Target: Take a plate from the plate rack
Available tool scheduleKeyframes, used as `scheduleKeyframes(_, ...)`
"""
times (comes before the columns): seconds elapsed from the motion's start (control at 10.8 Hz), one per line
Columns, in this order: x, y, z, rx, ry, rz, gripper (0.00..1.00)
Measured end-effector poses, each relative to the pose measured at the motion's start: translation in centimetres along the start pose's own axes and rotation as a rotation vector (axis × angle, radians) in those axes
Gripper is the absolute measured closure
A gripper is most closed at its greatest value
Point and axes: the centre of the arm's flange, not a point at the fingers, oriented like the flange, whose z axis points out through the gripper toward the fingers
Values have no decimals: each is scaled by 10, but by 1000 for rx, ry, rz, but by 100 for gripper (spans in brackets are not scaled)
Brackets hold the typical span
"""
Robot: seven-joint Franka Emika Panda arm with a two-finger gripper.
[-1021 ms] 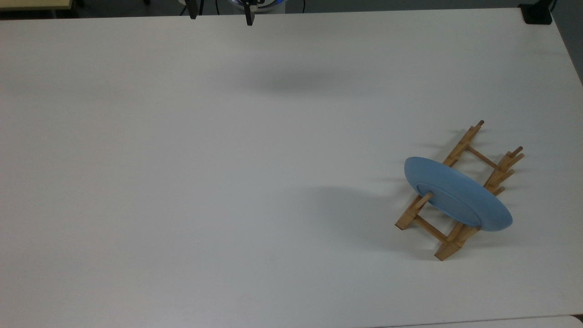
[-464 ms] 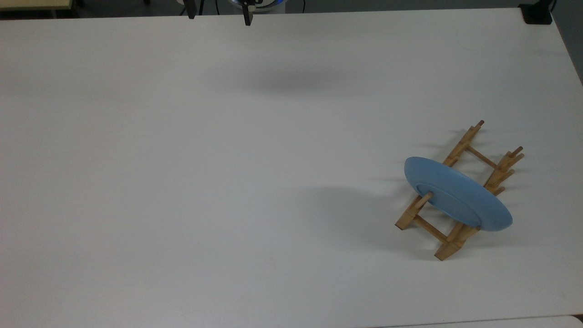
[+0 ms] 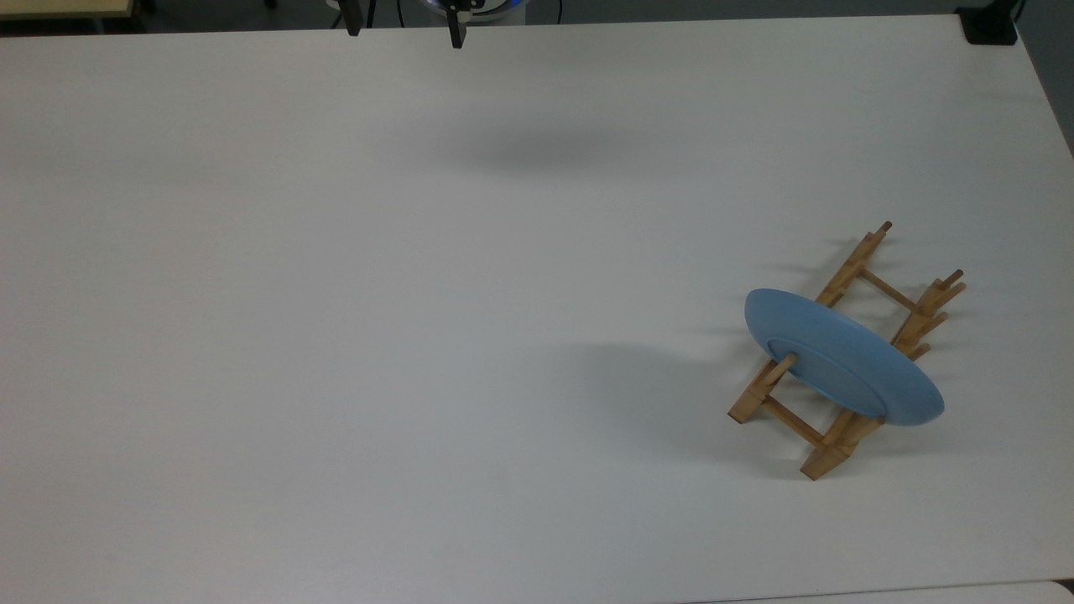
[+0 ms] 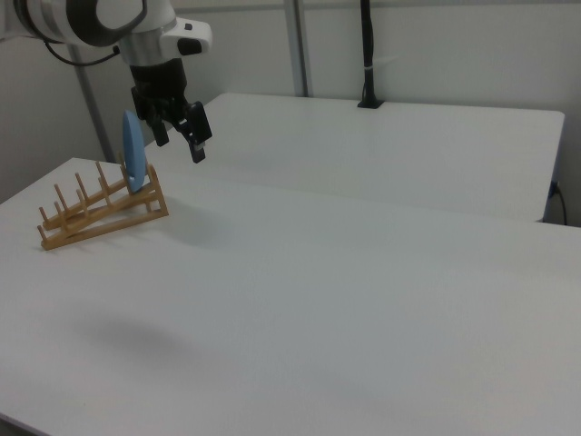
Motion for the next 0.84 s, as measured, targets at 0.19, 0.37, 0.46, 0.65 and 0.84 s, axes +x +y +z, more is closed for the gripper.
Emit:
scheduleKeyframes(0.19, 0, 0, 0, 0, -1, 0, 0)
scheduleKeyframes(0.37, 0, 0, 0, 0, -1, 0, 0)
scheduleKeyframes(0.46, -1, 0, 1, -1, -8, 0, 0)
scheduleKeyframes(0.65, -4, 1, 3, -5, -34, 0, 0)
scheduleKeyframes(0.84, -4, 2, -1, -23, -27, -1, 0)
